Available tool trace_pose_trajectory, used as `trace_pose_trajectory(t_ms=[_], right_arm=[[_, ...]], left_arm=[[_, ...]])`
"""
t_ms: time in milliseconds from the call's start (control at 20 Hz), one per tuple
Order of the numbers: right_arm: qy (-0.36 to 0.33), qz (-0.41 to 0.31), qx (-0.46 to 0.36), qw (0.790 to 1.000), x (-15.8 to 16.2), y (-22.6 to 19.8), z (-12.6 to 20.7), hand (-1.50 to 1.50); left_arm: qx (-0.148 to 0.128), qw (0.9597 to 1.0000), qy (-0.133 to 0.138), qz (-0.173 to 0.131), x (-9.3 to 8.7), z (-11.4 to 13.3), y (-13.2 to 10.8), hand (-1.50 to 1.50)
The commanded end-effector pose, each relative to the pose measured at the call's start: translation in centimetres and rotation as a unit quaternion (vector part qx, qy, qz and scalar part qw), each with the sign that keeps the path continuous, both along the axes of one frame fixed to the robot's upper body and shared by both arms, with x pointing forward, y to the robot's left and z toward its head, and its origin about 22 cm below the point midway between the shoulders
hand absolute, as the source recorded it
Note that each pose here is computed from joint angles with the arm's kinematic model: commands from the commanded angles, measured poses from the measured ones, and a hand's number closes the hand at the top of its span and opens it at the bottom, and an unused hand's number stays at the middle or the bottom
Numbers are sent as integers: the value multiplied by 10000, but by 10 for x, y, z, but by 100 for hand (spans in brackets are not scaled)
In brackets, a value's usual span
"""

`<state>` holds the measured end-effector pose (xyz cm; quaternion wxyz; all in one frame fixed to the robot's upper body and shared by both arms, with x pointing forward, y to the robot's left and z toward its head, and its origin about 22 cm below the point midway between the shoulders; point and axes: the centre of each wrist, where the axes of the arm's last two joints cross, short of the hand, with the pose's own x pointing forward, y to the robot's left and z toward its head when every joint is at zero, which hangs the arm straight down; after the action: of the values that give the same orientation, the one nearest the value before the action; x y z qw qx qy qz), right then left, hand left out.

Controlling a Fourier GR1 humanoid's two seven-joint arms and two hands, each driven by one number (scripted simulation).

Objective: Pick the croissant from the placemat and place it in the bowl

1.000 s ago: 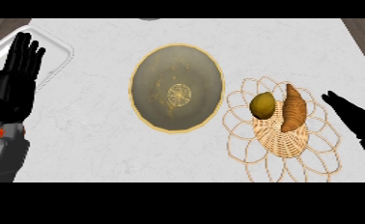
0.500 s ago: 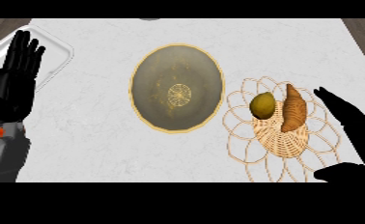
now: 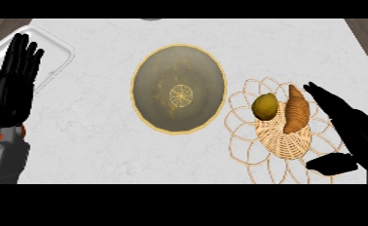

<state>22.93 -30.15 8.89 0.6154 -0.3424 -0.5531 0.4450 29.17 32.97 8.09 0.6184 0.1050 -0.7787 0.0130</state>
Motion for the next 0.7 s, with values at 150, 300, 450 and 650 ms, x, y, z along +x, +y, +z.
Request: trace_pose_trajectory(t_ms=[150, 300, 450, 650], right_arm=[[193, -54, -120, 9997, 25, 0, -13, -150], [197, -60, -149, 9997, 21, 0, -31, -150], [216, -53, -102, 9997, 14, 1, -41, -150], [346, -193, -185, 9990, 45, 10, -41, -150]], left_arm=[[42, 10000, 0, 27, 1, -9, -16, 0], [96, 10000, 24, -14, 14, -2, -11, 0], [-6, 10000, 47, 9, 10, 12, -2, 0], [9, 10000, 21, 48, 4, 16, -1, 0]])
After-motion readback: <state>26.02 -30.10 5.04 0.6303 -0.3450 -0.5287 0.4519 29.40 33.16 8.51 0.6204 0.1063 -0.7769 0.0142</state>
